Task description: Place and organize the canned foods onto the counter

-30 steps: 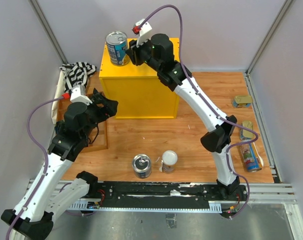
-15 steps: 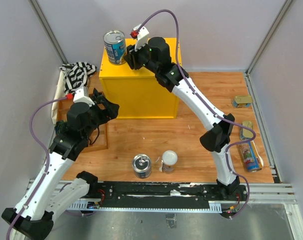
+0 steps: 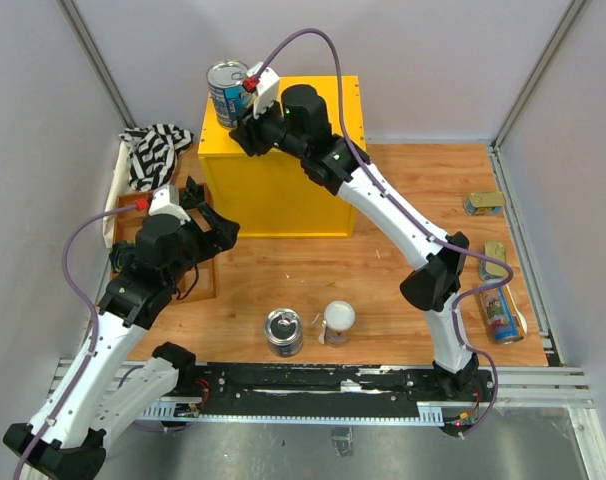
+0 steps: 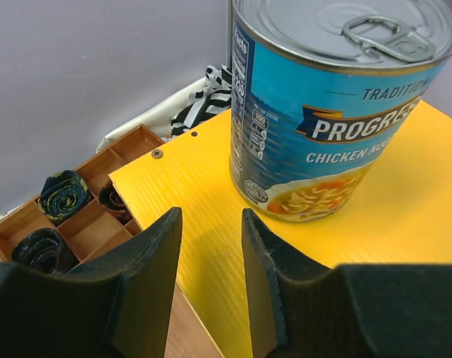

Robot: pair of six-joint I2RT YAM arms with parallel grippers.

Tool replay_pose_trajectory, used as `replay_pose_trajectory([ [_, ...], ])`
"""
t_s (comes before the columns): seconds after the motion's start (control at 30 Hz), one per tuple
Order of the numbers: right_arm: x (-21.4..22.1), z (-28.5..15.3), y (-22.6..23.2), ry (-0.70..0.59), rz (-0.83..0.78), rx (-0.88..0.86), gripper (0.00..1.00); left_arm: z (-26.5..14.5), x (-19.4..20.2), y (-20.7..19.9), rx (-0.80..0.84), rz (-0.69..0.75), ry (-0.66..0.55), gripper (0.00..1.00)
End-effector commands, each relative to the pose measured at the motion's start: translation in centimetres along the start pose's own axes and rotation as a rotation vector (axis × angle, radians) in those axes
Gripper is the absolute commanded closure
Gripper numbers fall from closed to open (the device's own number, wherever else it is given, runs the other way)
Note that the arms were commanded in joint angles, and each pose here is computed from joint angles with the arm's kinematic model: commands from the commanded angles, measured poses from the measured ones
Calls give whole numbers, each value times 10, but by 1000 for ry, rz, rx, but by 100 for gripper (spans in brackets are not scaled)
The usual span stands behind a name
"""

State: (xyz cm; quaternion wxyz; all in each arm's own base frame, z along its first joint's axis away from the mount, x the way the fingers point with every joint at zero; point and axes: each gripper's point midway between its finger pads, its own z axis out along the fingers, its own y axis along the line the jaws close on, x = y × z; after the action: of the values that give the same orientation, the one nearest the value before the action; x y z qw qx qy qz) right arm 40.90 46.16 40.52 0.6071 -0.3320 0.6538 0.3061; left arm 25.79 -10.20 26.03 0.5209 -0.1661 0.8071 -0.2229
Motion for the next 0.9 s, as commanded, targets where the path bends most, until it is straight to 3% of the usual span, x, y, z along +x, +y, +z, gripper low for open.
replay_pose_trajectory([
  [0.0, -27, -1, 0, -70, -2, -16, 60, 2, 16, 1, 15, -4, 54, 13],
  [0.67, -15, 42, -89, -194, 60, 93, 56, 21, 62, -3, 38, 3, 179, 12],
  [0.87, -34, 26, -81, -202, 44, 99, 45, 10, 65, -14, 84, 7, 217, 11],
])
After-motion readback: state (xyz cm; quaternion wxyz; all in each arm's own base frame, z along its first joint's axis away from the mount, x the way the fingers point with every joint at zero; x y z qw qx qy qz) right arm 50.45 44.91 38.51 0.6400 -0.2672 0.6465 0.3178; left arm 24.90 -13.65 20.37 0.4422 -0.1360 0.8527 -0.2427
